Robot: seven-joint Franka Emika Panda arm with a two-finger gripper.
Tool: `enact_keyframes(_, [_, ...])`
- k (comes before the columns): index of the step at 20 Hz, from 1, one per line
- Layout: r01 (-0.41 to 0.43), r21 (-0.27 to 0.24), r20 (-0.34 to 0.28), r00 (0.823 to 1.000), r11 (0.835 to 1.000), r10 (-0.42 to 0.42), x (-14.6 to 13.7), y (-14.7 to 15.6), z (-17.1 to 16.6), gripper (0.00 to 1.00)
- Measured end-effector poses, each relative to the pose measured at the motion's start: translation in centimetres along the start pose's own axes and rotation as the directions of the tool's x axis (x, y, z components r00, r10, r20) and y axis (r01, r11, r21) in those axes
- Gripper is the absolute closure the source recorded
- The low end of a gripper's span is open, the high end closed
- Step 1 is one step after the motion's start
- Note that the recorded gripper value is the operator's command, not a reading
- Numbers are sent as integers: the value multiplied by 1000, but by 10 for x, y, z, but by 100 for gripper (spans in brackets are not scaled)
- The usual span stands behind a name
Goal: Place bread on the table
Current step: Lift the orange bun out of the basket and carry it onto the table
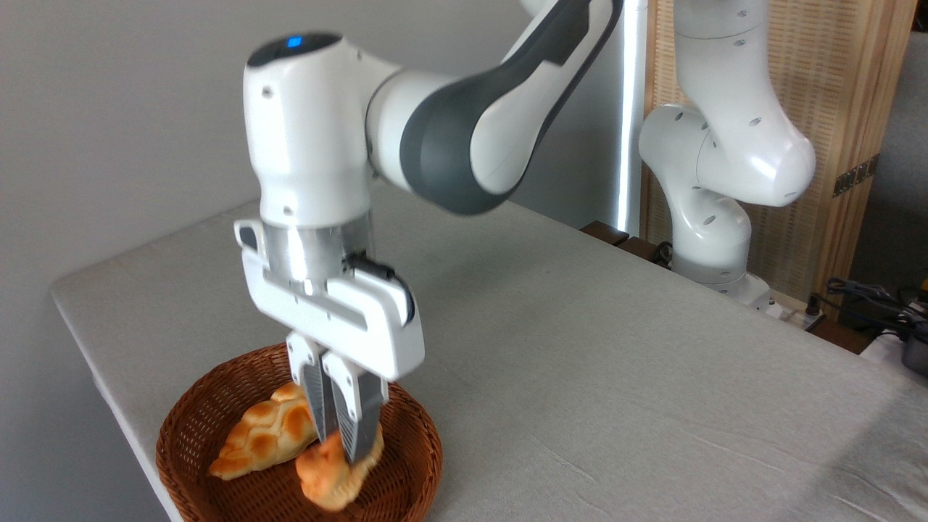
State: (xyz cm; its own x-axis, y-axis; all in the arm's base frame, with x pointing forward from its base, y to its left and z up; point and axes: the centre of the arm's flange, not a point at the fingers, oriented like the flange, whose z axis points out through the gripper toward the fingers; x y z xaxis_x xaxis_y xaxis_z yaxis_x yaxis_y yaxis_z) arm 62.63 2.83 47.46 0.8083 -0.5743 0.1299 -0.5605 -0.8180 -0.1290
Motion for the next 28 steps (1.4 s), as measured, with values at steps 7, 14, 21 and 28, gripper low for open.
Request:
enact_keyframes(7, [4, -110, 8, 1000, 994, -4, -31, 28, -92, 76])
enact_keyframes(14, [-133, -205, 30, 989, 970, 142, -69, 102, -92, 66])
enact_keyframes(21, [-279, -299, 52, 950, 912, 307, -89, 155, -53, 35])
enact_keyframes(28, [-376, -285, 144, 892, 882, 427, -78, 189, -15, 0])
